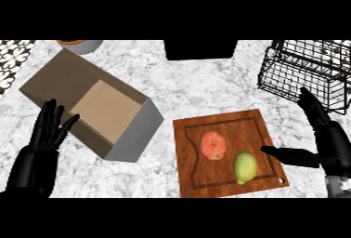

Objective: Pick the squash from the cutting board and place it in the tiered basket

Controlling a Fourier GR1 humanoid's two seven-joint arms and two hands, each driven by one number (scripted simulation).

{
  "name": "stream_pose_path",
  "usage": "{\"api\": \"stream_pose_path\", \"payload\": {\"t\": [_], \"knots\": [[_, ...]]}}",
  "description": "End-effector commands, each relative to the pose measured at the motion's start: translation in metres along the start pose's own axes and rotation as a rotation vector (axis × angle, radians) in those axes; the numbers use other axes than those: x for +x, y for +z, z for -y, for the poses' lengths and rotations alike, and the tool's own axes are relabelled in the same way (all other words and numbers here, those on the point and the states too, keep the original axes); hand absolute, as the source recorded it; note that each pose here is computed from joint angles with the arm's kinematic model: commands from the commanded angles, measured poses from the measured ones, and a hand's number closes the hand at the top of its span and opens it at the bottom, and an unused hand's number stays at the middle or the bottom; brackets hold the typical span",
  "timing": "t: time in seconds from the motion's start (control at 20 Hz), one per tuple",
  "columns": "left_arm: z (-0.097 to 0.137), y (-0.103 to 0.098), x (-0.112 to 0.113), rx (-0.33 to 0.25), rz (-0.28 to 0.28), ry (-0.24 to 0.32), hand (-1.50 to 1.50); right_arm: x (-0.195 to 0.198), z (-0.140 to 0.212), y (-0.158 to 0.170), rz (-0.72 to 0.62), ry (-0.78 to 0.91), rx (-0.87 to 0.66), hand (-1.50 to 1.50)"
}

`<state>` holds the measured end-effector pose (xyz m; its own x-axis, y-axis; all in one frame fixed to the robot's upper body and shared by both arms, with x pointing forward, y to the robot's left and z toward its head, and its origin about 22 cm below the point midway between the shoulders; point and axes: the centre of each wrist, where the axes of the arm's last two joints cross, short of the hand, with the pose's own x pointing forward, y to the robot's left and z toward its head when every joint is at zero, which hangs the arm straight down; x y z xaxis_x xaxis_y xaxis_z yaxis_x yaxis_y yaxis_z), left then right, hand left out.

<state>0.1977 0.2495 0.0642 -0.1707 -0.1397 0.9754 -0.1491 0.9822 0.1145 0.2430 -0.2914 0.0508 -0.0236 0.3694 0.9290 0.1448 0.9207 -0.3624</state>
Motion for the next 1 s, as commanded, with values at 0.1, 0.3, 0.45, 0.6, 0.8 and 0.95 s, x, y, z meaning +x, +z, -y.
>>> {"api": "stream_pose_path", "payload": {"t": [0.1, 0.3, 0.45, 0.6, 0.8, 0.95], "knots": [[-0.010, 0.035, -0.057, 0.013, -0.361, -0.079, 0.00, 0.010, 0.009, 0.013, -0.097, 0.356, 0.170, -1.50], [-0.009, 0.033, -0.056, 0.011, -0.363, -0.081, 0.00, 0.034, 0.008, 0.008, -0.132, 0.497, 0.150, -1.50], [-0.011, 0.038, -0.062, 0.012, -0.390, -0.084, 0.00, 0.048, 0.000, 0.010, -0.142, 0.518, 0.115, -1.50], [-0.004, 0.035, -0.059, 0.008, -0.373, -0.082, 0.00, 0.058, -0.014, 0.015, -0.173, 0.573, 0.123, -1.50], [-0.003, 0.034, -0.060, 0.000, -0.378, -0.081, 0.00, 0.065, -0.033, 0.019, -0.200, 0.634, 0.128, -1.50], [-0.001, 0.028, -0.061, 0.003, -0.360, -0.085, 0.00, 0.069, -0.043, 0.018, -0.234, 0.729, 0.140, -1.50]]}}
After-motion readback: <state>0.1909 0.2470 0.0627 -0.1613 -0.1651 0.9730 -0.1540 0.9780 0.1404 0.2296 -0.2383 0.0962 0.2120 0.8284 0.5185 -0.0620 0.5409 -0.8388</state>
